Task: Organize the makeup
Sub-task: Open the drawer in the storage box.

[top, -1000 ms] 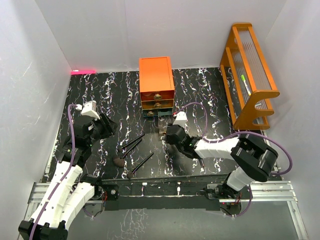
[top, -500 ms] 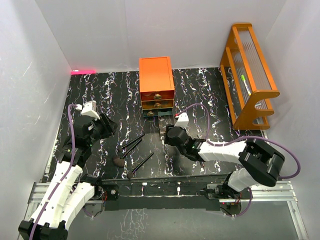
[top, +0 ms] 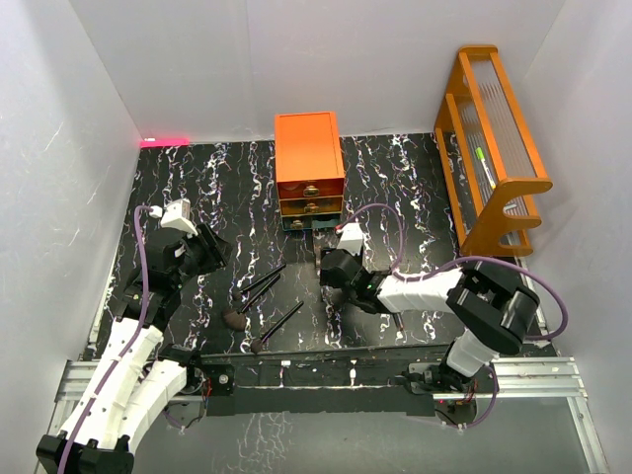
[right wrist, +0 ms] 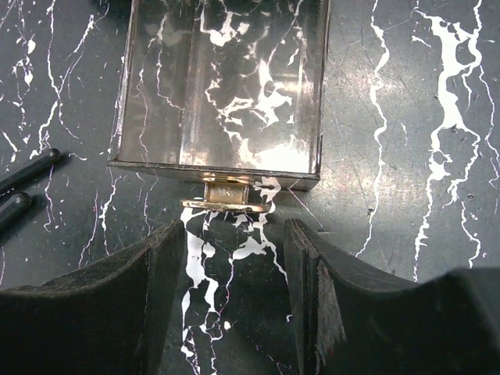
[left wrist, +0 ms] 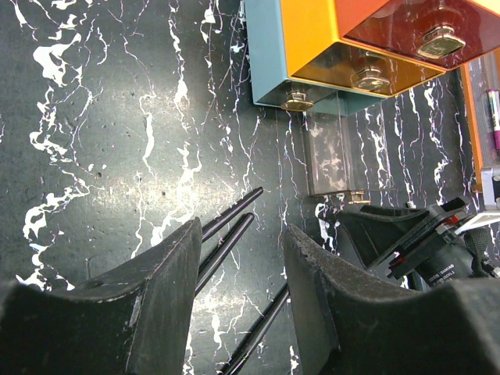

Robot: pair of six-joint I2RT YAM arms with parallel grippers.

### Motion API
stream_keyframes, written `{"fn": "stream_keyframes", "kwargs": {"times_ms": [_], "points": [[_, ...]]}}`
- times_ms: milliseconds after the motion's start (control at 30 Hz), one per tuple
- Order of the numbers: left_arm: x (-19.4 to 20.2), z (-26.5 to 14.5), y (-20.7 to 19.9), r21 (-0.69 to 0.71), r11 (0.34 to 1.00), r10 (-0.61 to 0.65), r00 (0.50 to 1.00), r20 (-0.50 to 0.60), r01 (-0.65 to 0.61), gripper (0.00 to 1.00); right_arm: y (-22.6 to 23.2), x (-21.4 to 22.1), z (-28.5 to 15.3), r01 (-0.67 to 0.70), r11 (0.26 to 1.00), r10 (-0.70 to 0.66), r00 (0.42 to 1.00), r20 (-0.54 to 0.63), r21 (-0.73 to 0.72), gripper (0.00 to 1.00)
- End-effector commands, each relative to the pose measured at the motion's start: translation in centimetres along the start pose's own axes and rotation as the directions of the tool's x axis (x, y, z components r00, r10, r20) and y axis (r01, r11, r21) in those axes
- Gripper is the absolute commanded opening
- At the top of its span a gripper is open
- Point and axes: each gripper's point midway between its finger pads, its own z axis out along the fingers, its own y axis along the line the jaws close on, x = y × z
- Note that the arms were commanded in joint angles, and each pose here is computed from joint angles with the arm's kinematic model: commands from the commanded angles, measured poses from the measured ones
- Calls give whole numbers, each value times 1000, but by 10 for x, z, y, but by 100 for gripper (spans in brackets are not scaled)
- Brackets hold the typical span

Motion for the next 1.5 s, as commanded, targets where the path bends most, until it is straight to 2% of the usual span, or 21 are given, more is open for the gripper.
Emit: {"fn": "stream_keyframes", "kwargs": {"times_ms": [0,467,800,900,1467], "points": [[-1,0,-1,6,1000,-6,1000,4,6,45,14,-27,4,-29,1000,29,997,74,-2,56],[-1,0,-1,8,1000,-6,1000,6,6,45,12,-32,13,-24,999,19,995,99,47,57],[-1,0,-1,7,1000,-6,1000,5,6,45,12,-36,9,-22,999,18,994,112,33,35],[-1,0,-1,9,1000,-6,1000,6,6,45,14,-34,6,-16,1000,14,995,102,15,31],[-1,0,-1,9,1000,-7,1000,6,7,45,16,-13,-22,-20,999,21,999,37,-27,30]]}}
